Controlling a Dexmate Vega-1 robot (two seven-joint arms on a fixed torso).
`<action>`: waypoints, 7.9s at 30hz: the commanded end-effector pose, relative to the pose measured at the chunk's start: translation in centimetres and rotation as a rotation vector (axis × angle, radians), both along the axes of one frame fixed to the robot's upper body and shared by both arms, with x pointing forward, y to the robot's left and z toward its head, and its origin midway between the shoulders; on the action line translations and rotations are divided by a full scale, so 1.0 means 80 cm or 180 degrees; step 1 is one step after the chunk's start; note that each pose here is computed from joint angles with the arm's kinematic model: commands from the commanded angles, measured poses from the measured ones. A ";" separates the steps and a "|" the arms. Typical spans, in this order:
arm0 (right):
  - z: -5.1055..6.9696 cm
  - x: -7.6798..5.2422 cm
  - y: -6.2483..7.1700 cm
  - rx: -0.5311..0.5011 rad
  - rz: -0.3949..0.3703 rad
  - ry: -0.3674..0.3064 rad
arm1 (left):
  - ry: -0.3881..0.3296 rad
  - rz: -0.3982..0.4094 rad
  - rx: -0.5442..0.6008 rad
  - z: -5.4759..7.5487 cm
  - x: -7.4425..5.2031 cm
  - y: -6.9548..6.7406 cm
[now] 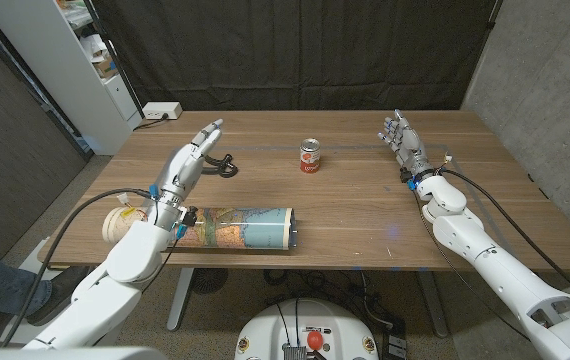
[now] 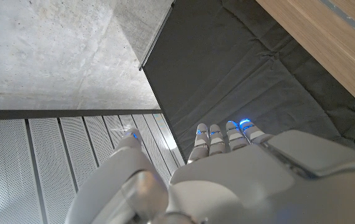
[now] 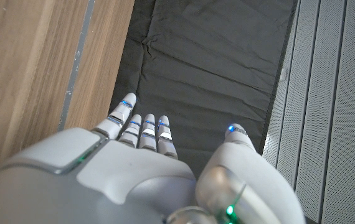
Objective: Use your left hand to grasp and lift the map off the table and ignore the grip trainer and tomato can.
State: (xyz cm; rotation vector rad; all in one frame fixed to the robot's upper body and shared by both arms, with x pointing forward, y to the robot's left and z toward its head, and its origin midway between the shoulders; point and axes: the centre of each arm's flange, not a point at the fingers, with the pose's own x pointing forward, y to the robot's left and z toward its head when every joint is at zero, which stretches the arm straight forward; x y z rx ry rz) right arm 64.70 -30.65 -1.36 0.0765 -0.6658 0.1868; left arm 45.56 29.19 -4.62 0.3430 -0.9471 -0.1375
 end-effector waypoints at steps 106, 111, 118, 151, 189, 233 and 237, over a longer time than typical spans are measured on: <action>0.009 -0.004 0.006 0.0049 -0.0012 -0.0126 | -0.0290 0.1071 0.0615 -0.034 -0.131 0.023; 0.010 -0.003 0.011 0.0046 0.0000 -0.0132 | -0.0276 0.1144 0.0664 -0.035 -0.136 0.024; 0.011 -0.003 0.015 0.0048 0.0008 -0.0136 | -0.0245 0.1284 0.0755 -0.035 -0.142 0.025; 0.015 -0.007 0.010 0.0025 0.0001 -0.0159 | -0.0124 0.1896 0.1202 -0.026 -0.171 0.014; 0.022 -0.006 0.015 0.0060 -0.0003 -0.0159 | 0.0045 0.2473 0.1915 -0.003 -0.190 0.000; 0.027 -0.013 0.029 0.0056 0.0057 -0.0203 | 0.0382 0.3180 0.2735 -0.026 -0.222 -0.031; 0.025 -0.014 0.028 0.0064 0.0053 -0.0197 | 0.0472 0.3159 0.2864 -0.025 -0.221 -0.033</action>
